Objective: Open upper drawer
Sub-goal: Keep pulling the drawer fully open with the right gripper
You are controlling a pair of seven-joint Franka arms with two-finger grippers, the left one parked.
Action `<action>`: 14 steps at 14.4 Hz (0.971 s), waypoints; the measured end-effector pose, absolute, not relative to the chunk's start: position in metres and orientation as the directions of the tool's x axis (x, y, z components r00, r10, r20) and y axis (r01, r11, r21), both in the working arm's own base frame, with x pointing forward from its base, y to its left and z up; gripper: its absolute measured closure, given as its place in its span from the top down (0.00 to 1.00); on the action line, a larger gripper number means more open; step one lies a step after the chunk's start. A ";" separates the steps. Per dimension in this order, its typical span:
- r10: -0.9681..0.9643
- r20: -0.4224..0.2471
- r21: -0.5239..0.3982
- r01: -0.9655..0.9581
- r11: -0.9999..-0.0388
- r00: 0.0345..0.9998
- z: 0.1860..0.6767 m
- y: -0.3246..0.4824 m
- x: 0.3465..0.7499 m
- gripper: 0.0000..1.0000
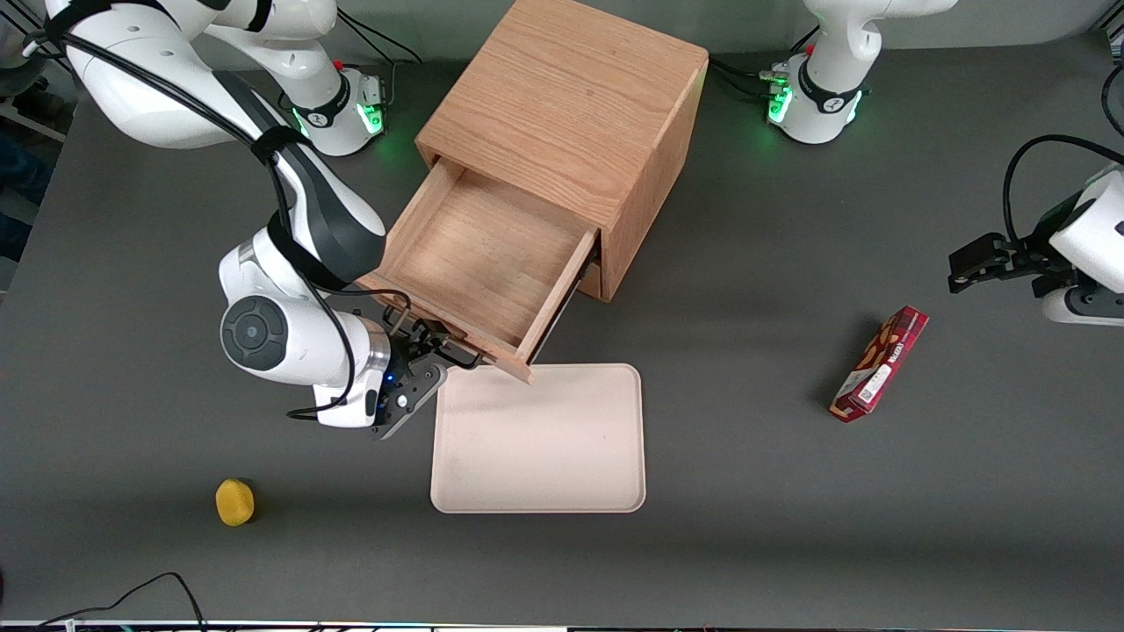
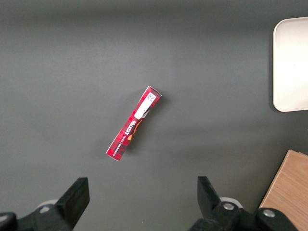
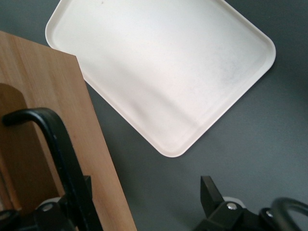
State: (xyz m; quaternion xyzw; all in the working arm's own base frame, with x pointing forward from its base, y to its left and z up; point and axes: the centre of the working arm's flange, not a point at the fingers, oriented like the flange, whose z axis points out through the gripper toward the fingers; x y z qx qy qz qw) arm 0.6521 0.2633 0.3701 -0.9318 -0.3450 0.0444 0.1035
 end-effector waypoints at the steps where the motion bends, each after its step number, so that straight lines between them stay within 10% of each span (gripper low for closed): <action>1: 0.653 -0.016 -0.223 0.634 -0.741 0.757 0.370 0.262 0.653 0.99; 14: 0.654 -0.056 -0.208 0.632 -0.747 0.755 0.378 0.249 0.663 0.99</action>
